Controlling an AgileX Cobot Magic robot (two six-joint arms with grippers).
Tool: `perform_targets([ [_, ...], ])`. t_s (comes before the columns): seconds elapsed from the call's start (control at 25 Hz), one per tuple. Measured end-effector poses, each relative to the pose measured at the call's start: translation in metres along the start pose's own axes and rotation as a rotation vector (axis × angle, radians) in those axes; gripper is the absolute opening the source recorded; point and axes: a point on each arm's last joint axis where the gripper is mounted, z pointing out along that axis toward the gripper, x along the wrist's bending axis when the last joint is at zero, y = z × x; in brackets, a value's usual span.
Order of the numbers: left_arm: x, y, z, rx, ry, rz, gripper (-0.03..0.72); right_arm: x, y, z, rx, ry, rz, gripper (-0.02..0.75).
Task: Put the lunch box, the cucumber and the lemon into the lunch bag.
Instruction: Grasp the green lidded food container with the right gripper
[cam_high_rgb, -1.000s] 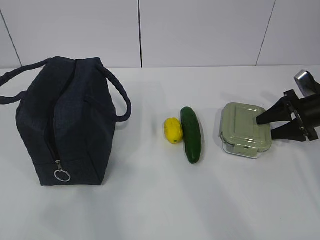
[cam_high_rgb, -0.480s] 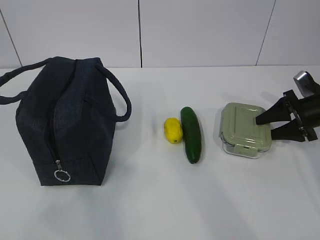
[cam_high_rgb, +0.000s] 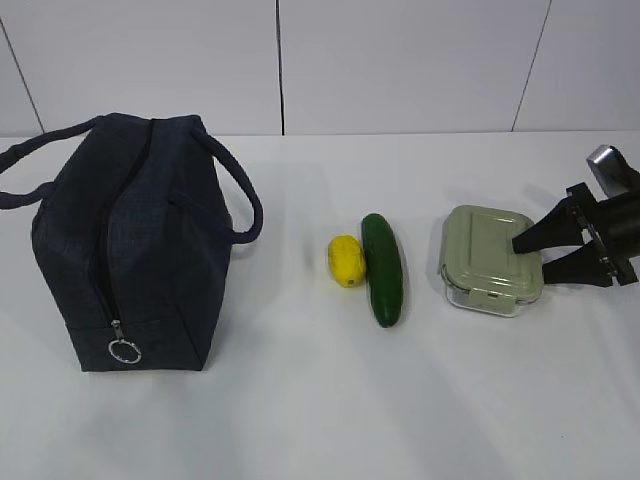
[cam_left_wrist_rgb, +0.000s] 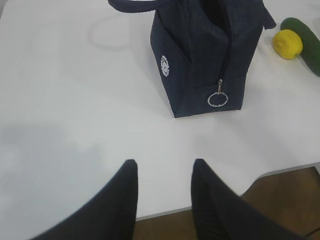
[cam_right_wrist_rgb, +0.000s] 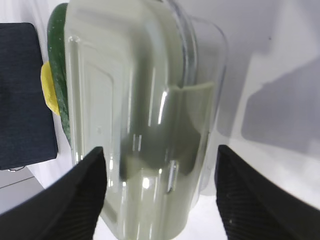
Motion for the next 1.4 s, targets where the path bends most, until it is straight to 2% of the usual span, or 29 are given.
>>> perform_targets([
  [0.88,0.000,0.000,0.000,0.000,0.000,0.000,0.239,0.002,0.002,0.000,-0.026,0.024,0.001,0.507],
  [1.16,0.000,0.000,0.000,0.000,0.000,0.000,0.239,-0.008,0.001,0.008,-0.008,0.028,0.026,0.556],
  [1.4,0.000,0.000,0.000,0.000,0.000,0.000,0.239,-0.009,0.000,0.009,-0.005,0.028,0.030,0.562],
])
